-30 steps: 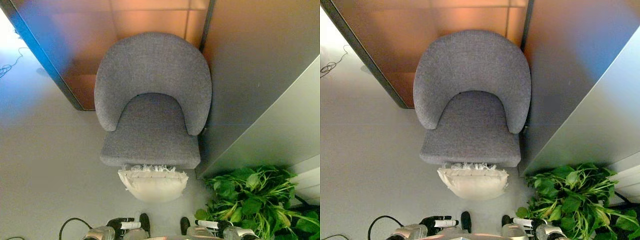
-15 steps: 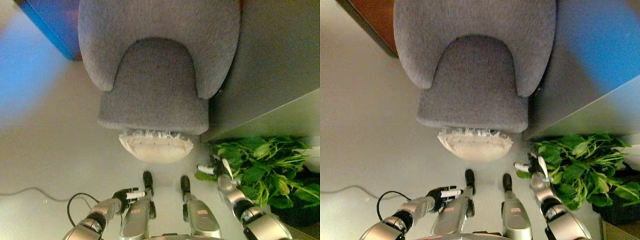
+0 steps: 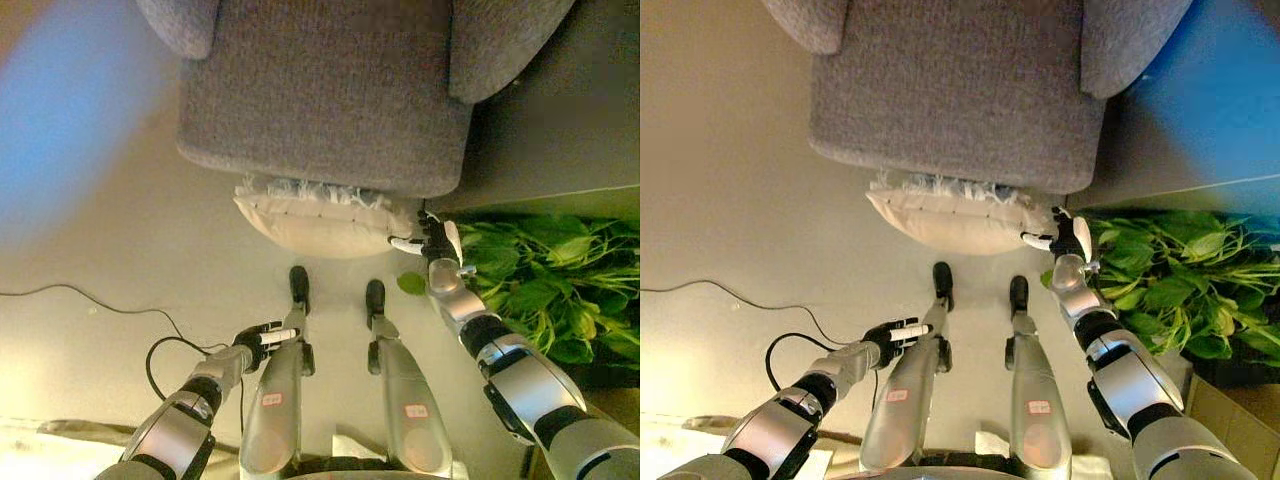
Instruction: Pick up the pillow and put it on the sofa.
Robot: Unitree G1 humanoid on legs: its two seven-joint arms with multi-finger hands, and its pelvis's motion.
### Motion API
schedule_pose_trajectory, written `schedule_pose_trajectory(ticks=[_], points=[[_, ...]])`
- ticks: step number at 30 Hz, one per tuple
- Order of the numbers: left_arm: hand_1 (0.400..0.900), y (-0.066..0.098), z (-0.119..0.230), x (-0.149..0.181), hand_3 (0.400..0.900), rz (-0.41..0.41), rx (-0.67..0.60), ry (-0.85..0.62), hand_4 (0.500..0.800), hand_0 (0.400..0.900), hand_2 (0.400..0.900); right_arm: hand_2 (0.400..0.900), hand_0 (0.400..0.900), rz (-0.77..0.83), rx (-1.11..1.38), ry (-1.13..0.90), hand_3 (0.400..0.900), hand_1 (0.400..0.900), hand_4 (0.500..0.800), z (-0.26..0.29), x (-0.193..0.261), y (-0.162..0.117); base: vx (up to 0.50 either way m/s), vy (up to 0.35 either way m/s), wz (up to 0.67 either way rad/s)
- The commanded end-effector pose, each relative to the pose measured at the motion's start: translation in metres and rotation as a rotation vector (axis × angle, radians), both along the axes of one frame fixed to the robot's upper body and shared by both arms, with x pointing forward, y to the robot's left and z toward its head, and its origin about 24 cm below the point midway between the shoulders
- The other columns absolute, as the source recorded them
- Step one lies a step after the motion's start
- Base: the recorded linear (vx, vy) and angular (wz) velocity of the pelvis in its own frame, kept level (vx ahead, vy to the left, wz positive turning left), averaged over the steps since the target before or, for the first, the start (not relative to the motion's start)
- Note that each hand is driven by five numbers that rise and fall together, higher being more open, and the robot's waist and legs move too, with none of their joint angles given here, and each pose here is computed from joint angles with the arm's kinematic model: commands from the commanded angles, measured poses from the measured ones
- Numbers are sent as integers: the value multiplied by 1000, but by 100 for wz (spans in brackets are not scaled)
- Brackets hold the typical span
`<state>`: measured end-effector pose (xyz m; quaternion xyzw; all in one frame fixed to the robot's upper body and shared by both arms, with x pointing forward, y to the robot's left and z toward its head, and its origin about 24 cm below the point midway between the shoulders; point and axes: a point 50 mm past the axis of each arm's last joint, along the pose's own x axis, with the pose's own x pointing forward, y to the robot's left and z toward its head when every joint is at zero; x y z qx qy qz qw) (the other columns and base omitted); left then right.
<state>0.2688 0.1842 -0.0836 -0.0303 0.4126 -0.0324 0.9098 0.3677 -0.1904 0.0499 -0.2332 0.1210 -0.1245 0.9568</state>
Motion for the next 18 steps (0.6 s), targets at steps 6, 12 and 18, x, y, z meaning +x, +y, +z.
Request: schedule_pose_trajectory(ticks=[6, 12, 18], points=[[900, -40, 2, 3, 900, -14, -133, -80, 800, 900, 900, 900, 900, 168, 16, -146, 900, 900, 800, 50, 16, 9, -1, 27, 7], [900, -41, 8, 10, 900, -7, -144, -125, 800, 900, 900, 833, 833, 291, 70, -184, 833, 833, 760, 59, 18, 33, 1, 2, 1], [900, -45, 11, 13, 900, 14, -166, -140, 800, 900, 900, 400, 400, 387, 67, -247, 400, 400, 500, 76, 21, 52, 1, 43, 2]])
